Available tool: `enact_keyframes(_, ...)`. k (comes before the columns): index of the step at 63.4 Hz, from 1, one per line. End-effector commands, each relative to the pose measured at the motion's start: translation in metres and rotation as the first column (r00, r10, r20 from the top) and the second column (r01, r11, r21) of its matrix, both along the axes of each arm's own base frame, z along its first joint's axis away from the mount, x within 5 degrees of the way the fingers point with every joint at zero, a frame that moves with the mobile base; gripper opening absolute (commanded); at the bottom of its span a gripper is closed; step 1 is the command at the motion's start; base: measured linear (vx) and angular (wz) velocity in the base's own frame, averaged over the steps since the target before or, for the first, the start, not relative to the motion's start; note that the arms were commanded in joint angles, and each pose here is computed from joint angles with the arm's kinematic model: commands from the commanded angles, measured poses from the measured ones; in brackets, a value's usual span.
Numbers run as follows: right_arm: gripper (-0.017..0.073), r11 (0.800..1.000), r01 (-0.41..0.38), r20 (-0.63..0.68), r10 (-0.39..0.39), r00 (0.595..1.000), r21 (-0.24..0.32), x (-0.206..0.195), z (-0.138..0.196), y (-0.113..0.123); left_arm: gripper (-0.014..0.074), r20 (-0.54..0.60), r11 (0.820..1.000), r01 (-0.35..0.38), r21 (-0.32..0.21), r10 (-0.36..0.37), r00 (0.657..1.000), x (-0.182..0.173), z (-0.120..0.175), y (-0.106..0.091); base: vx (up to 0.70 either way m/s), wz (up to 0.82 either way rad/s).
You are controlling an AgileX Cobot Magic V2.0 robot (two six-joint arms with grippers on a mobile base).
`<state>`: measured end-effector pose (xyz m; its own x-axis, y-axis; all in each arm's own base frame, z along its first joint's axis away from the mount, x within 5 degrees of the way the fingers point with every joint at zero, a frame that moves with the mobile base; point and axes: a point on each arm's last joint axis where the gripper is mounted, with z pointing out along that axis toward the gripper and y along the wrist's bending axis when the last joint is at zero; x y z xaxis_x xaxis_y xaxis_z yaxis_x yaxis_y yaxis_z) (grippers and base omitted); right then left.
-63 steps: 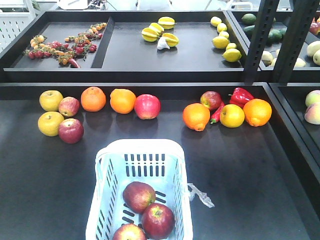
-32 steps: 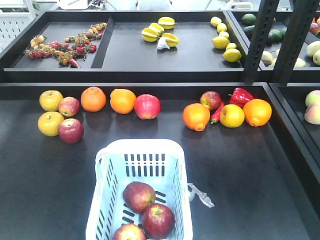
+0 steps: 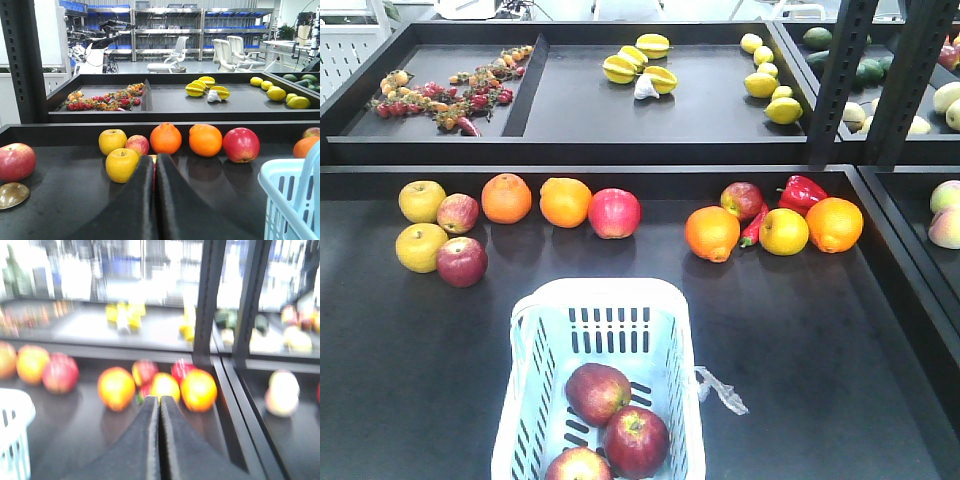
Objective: Pick three apples into basket with both arms
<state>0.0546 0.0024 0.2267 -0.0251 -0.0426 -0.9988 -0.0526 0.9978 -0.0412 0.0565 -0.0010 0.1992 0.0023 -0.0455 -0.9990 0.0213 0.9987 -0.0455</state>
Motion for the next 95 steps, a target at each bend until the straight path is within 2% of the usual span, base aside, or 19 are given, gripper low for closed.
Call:
enact_keyframes(1,-0.0009,0.999,-0.01,0.157,0.004,0.988,0.039,-0.004,0.004,0.0,-0.0006,0.073,1.0,0.004,-0.012,-0.003,0.997,0.0,0.0,0.0,0.0,0.0)
enact_keyframes(16,-0.0009,0.997,-0.014,0.161,0.001,0.987,0.079,0.001,-0.021,0.001,-0.0006,0.071,1.0,0.004,-0.012,-0.003,0.997,0.0,0.0,0.0,0.0,0.0)
enact_keyframes(95,-0.0009,0.997,-0.014,0.157,0.003,0.988,0.074,0.001,-0.021,0.001,-0.0006,0.071,1.0,0.004,-0.012,-0.003,0.997,0.0,0.0,0.0,0.0,0.0)
